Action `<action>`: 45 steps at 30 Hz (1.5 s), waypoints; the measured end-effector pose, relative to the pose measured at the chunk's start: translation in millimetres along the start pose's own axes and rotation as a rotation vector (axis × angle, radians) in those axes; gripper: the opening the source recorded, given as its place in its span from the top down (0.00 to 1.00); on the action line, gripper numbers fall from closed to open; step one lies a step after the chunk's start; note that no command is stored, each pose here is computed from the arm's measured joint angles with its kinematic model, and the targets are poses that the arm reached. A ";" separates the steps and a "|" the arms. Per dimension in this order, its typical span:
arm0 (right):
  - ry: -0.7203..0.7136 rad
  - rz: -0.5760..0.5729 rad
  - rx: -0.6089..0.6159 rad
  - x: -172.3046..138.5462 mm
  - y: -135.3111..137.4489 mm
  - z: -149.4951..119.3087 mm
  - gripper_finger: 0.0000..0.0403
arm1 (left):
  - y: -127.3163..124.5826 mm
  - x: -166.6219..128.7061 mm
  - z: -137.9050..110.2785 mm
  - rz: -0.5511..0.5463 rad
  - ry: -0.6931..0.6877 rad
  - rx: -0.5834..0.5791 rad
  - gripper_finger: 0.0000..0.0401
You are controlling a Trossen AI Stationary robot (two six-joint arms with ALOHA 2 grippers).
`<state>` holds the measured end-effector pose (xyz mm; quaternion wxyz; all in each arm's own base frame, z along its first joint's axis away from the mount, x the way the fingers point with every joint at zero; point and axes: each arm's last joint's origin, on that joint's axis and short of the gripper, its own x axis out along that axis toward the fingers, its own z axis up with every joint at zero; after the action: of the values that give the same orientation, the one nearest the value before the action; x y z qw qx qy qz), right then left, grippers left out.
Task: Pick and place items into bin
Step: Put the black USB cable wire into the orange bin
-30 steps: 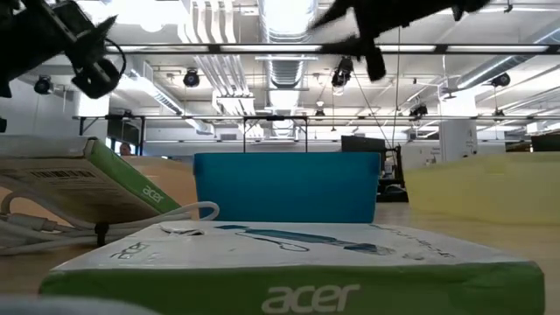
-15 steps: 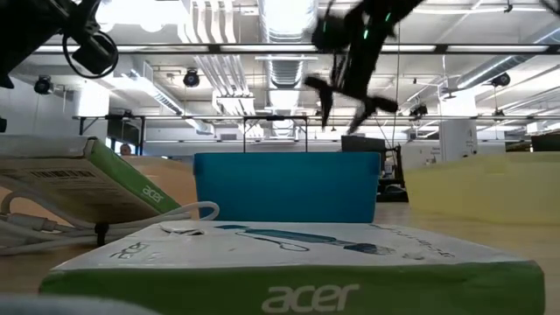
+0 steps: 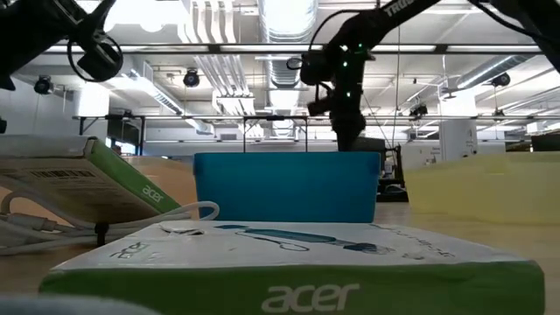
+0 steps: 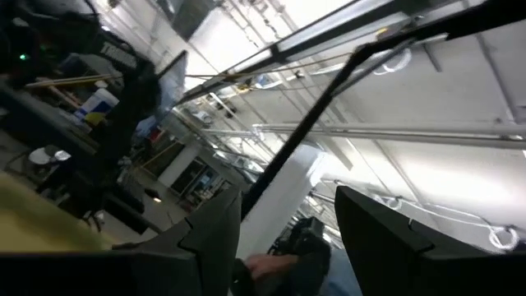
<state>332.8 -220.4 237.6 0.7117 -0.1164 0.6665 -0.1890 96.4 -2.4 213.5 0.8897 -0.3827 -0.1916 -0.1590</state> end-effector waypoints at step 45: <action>0.099 0.230 0.100 22.5 -15.0 2.9 0.91 | 12.9 6.4 -1.6 0.198 -0.111 -0.004 0.54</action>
<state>334.9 -243.7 223.7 0.6999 0.0057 0.6995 -0.1445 107.9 4.0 207.5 0.8884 -0.4096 -0.2014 -0.0493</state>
